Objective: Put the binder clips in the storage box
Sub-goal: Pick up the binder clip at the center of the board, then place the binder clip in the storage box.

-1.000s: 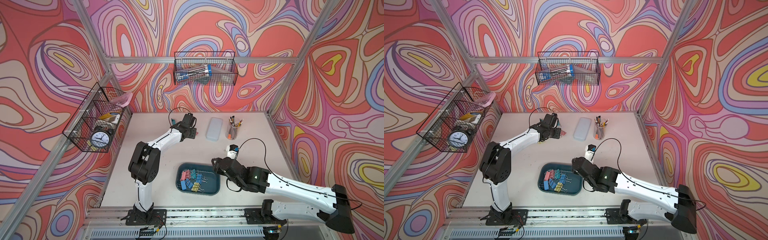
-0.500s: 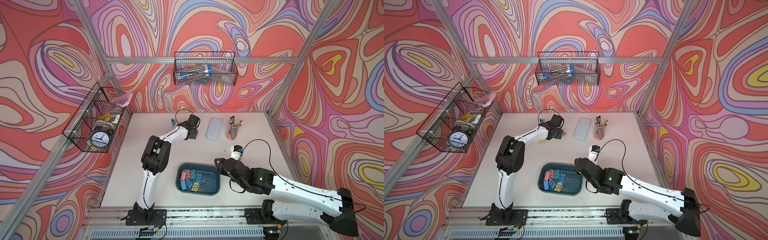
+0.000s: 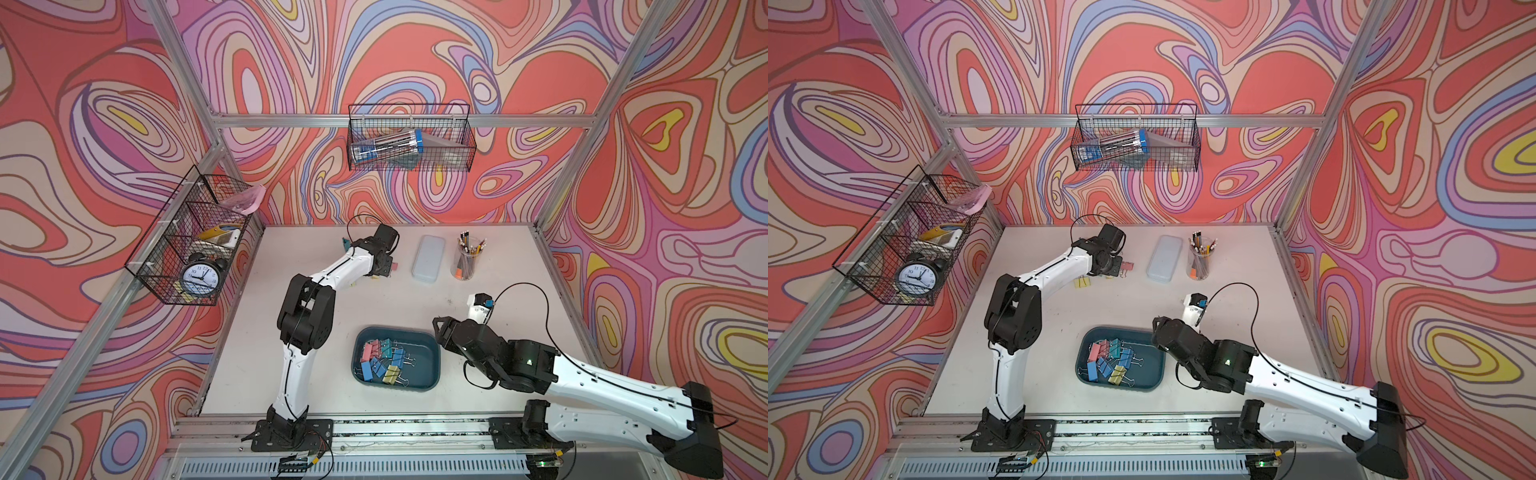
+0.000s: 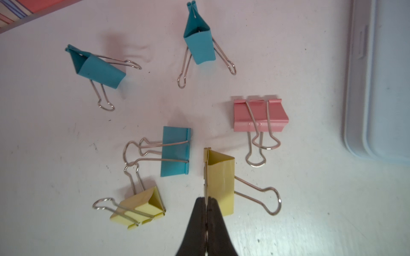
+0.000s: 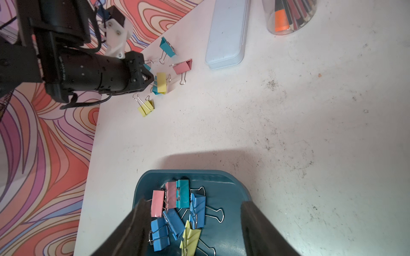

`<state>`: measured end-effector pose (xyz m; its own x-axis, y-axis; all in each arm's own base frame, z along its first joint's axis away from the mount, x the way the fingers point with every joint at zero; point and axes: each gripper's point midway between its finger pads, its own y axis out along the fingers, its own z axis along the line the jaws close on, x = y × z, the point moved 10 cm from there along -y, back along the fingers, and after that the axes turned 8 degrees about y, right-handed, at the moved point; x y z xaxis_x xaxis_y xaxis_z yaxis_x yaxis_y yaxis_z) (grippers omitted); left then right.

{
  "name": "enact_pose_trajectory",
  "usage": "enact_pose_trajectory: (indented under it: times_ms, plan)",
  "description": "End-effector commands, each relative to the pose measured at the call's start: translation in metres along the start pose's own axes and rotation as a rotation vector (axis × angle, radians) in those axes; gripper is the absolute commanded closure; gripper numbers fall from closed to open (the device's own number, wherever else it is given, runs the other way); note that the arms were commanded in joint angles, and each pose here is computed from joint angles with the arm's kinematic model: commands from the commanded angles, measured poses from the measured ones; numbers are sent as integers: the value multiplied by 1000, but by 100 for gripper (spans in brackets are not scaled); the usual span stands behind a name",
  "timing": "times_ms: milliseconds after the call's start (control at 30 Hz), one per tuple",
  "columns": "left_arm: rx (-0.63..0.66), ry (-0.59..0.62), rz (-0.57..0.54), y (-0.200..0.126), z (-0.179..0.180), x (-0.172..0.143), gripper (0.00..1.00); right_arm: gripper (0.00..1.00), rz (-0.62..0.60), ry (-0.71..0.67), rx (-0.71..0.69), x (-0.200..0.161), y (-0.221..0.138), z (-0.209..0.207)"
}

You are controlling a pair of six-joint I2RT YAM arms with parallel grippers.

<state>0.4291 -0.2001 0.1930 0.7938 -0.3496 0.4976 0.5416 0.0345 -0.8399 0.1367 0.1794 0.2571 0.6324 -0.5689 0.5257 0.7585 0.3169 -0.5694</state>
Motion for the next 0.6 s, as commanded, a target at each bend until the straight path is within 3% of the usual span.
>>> enact_pose_trajectory:
  times_ms: [0, 267, 500, 567]
  plan:
    - [-32, -38, -31, -63, 15, 8, 100, 30, -55, 50, 15, 3, -2, -8]
    - [-77, -18, -43, -163, 20, -18, 100, 19, -119, 72, 17, 7, -5, -17]
    - [-125, 71, -92, -245, -7, -56, 100, 2, -161, 41, -26, 5, 1, -23]
    - [-148, 93, -103, -261, -18, -70, 100, 2, -179, 44, -48, 5, 4, -29]
